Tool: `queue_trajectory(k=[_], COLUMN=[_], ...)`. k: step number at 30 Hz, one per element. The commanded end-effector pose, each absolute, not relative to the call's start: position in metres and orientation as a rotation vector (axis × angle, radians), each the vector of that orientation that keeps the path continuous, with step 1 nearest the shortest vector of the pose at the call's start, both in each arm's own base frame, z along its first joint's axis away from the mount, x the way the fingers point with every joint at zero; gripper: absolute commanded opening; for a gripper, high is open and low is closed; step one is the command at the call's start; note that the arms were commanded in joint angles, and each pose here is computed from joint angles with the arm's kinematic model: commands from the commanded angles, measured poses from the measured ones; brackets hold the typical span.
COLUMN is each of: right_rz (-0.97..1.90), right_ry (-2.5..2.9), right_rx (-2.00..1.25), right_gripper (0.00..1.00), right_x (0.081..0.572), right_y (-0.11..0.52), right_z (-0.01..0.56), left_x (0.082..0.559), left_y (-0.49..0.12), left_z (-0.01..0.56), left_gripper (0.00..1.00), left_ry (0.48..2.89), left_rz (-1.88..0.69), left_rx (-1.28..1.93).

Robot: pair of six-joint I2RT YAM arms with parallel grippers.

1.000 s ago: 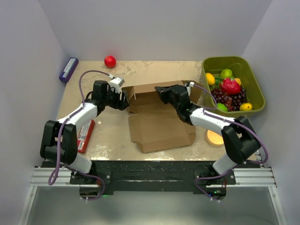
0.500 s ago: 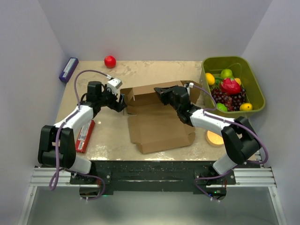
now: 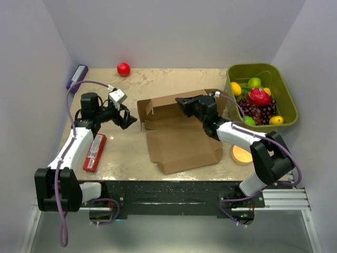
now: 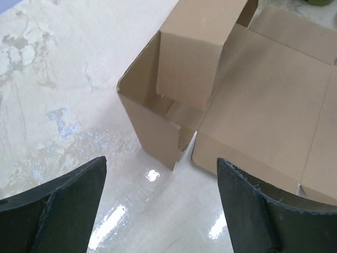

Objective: Fold the paper box

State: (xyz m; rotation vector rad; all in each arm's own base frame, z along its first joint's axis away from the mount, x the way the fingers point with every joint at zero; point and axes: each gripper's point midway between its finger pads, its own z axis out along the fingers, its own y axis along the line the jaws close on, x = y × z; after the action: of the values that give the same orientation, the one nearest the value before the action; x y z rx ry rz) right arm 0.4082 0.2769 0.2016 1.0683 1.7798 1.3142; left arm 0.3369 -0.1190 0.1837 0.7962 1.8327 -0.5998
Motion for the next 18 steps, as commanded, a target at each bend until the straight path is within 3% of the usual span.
queue_trajectory(k=[1, 8, 18], right_rz=[1.261, 1.278, 1.259], right_ry=[1.836, 1.839, 1.832], right_rx=[1.045, 1.031, 1.018], right_gripper=[0.00, 0.00, 0.00], right_x=[0.402, 0.401, 0.402], right_y=[0.266, 0.267, 0.266], right_z=[0.193, 0.193, 0.196], left_x=[0.347, 0.373, 0.382], left_y=[-0.105, -0.105, -0.149], left_z=[0.175, 0.157, 0.142], left_gripper=[0.88, 0.77, 0.75], left_ry=[1.844, 1.874, 1.830], left_rz=[-0.628, -0.656, -0.880], left_rx=[0.793, 0.705, 0.792])
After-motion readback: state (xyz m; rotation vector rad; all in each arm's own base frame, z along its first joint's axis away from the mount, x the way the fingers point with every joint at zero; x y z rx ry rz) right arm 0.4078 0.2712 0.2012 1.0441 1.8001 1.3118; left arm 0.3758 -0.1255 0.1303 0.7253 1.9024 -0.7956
